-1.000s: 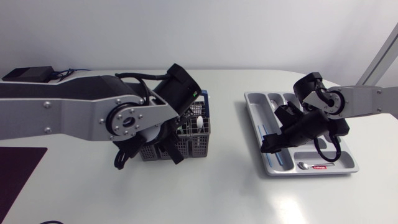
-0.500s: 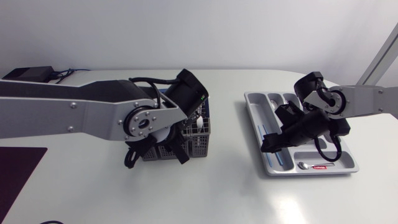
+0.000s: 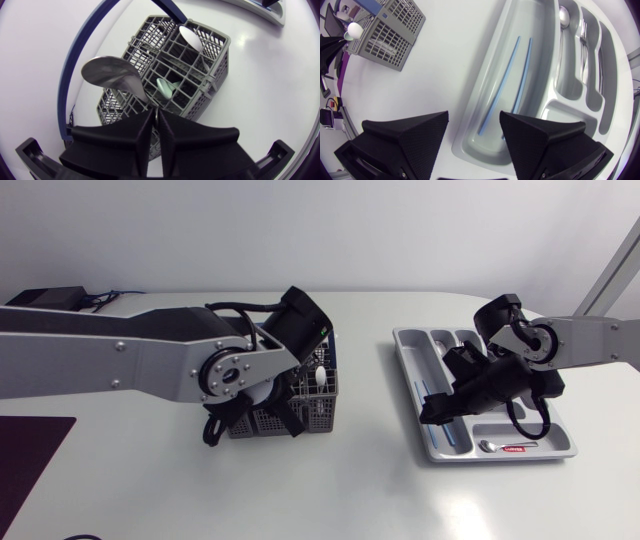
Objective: Unload the cutlery basket into the drawer organizer.
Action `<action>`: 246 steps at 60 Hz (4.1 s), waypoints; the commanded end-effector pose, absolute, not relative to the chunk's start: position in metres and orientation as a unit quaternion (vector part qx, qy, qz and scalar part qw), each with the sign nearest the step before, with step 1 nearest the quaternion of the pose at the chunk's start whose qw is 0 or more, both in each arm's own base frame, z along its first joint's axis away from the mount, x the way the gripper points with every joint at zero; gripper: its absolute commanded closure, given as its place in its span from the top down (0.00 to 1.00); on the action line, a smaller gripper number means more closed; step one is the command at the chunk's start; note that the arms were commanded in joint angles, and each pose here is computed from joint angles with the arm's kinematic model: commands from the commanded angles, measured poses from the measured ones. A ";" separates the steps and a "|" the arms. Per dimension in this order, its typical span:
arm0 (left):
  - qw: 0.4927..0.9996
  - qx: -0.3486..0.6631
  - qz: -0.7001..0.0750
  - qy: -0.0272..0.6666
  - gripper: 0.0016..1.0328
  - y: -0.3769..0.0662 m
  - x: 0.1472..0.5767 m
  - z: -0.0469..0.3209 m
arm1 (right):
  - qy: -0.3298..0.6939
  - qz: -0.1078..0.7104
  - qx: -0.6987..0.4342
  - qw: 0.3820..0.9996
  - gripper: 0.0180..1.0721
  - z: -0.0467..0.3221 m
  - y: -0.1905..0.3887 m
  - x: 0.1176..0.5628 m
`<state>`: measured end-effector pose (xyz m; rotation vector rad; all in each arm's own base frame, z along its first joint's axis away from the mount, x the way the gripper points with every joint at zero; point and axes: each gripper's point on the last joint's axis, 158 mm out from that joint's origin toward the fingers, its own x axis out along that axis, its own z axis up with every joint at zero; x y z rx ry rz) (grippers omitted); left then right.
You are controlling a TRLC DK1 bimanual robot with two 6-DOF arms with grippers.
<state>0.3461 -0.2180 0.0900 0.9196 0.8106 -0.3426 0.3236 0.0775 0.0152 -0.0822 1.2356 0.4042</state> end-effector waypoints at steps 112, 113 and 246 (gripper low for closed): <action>0.768 0.109 -0.425 0.467 0.03 -0.300 0.336 0.188 | 0.323 0.366 -0.194 0.851 0.70 0.163 0.171 0.260; 0.766 0.107 -0.427 0.469 0.03 -0.302 0.336 0.187 | 0.321 0.366 -0.198 0.851 0.70 0.163 0.172 0.259; 0.744 0.047 -0.470 0.473 0.85 -0.321 0.345 0.228 | 0.327 0.341 -0.292 0.831 0.06 0.117 0.163 0.260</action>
